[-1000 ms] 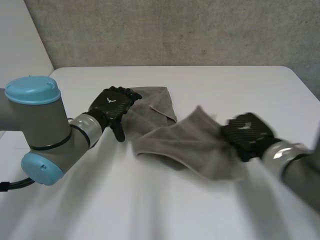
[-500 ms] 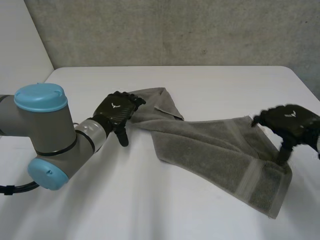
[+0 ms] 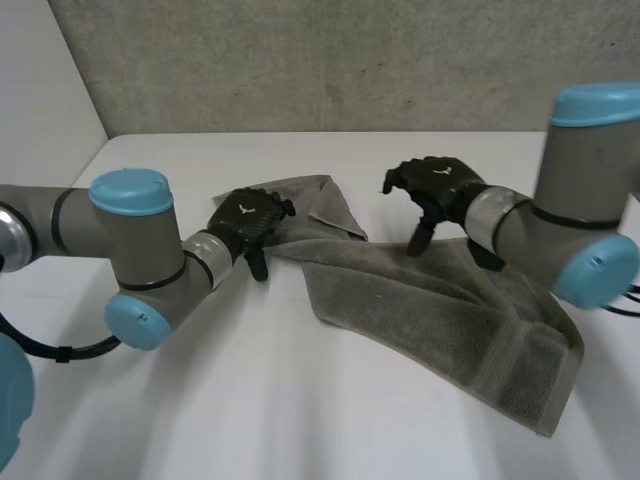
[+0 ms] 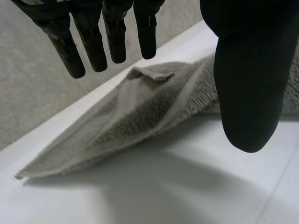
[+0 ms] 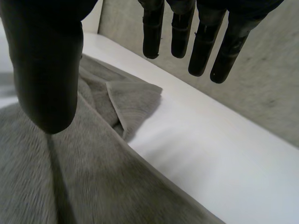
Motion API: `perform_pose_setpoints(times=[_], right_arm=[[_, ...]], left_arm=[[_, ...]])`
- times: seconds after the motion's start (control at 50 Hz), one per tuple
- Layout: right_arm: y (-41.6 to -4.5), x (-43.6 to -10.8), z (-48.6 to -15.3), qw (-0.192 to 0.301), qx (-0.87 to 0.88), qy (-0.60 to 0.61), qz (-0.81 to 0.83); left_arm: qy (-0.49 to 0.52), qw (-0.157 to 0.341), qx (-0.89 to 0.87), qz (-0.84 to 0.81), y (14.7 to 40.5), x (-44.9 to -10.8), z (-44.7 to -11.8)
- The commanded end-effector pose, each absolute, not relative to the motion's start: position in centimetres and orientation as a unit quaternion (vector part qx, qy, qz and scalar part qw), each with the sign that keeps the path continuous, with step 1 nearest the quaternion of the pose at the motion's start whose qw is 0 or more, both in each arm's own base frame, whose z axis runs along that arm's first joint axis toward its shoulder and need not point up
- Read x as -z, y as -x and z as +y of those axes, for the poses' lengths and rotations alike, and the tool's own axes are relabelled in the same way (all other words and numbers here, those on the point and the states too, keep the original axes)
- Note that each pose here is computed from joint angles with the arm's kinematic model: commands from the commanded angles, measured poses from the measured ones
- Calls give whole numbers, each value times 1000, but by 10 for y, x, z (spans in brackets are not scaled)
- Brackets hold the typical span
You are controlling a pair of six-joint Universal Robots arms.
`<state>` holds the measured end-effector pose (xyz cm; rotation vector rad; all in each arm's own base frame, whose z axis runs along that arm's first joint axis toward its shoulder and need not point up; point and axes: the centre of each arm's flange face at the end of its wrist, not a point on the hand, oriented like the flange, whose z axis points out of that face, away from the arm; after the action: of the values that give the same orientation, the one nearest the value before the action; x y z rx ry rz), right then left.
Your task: Fold the towel.
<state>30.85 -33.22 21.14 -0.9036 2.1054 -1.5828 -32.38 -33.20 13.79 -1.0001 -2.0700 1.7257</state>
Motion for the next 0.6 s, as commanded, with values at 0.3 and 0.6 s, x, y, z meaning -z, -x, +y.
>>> perform_pose_setpoints(times=[0.3,0.6], right_arm=[[-341,-131,-378,251,479,304,784],[-342,-138,-381,252,491,303,777]], left_arm=[[356,142,-584,-715,339,-111,-337],[354,141,-619,-687,347,-115,-343]])
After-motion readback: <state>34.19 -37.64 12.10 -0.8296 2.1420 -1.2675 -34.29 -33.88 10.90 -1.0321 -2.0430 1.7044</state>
